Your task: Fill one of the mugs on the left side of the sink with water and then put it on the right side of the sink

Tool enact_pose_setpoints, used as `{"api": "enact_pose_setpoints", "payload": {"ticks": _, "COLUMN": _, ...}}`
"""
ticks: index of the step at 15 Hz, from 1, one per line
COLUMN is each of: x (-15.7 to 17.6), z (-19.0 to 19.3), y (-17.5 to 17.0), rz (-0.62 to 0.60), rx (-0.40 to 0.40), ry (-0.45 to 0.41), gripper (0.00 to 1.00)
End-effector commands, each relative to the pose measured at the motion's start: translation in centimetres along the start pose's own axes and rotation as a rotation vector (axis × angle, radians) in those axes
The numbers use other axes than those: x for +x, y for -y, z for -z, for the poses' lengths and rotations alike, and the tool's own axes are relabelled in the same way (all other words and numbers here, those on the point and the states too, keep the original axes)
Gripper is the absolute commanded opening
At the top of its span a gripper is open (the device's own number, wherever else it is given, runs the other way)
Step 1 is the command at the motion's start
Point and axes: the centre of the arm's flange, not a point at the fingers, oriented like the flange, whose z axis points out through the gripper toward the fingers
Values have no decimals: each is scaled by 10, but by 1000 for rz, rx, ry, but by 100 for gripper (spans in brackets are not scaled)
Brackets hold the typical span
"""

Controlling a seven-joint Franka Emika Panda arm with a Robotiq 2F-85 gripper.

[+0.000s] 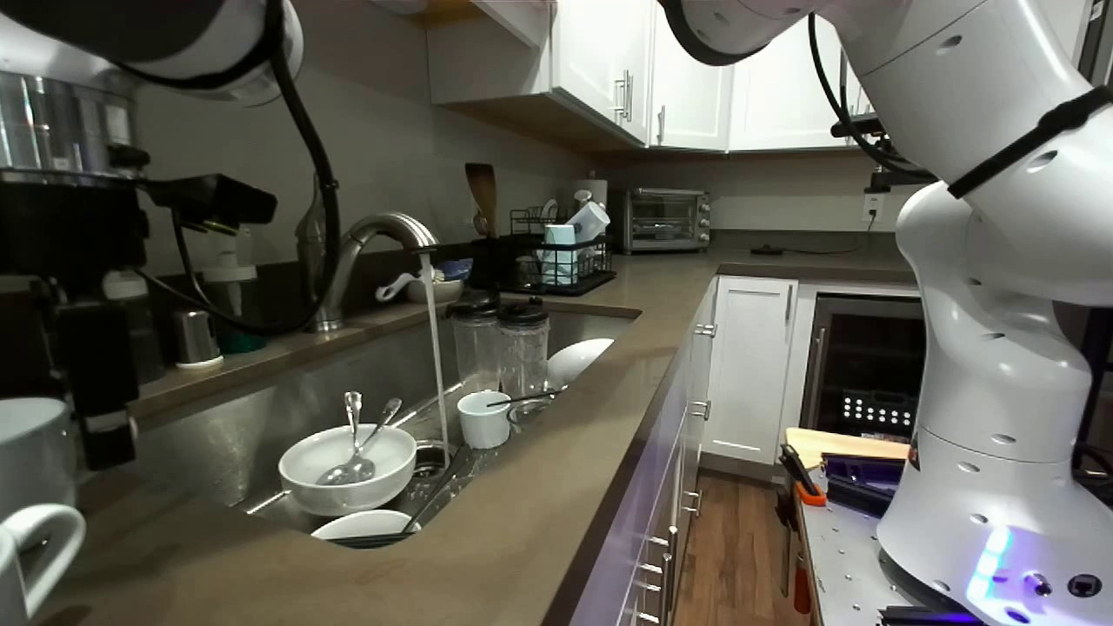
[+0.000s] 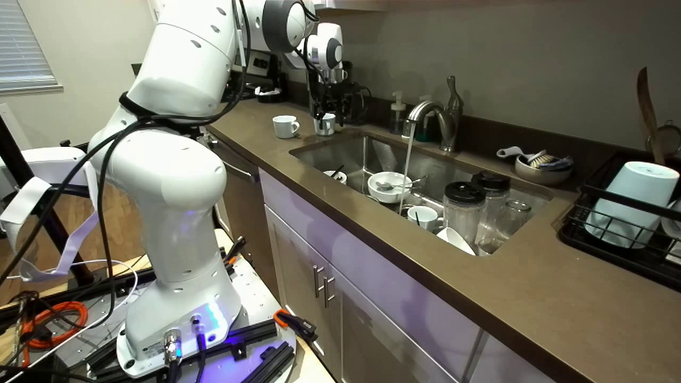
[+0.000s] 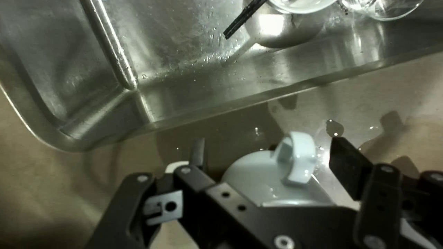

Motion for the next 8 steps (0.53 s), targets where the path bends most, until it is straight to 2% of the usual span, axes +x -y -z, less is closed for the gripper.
{"api": "enact_pose_setpoints", "payload": {"ticks": 1, "x": 5, "z": -2, "y": 7, "rz": 16, "rx": -6, "ry": -17, "gripper": 60}}
{"api": "enact_pose_setpoints", "payload": {"ticks": 7, "x": 3, "z": -3, "y": 8, "rz": 12, "rx": -14, "ry": -34, "gripper": 20}}
{"api": "enact_pose_setpoints", "payload": {"ticks": 8, "x": 3, "z": -3, "y": 8, "rz": 11, "rx": -14, "ry": -36, "gripper": 65}}
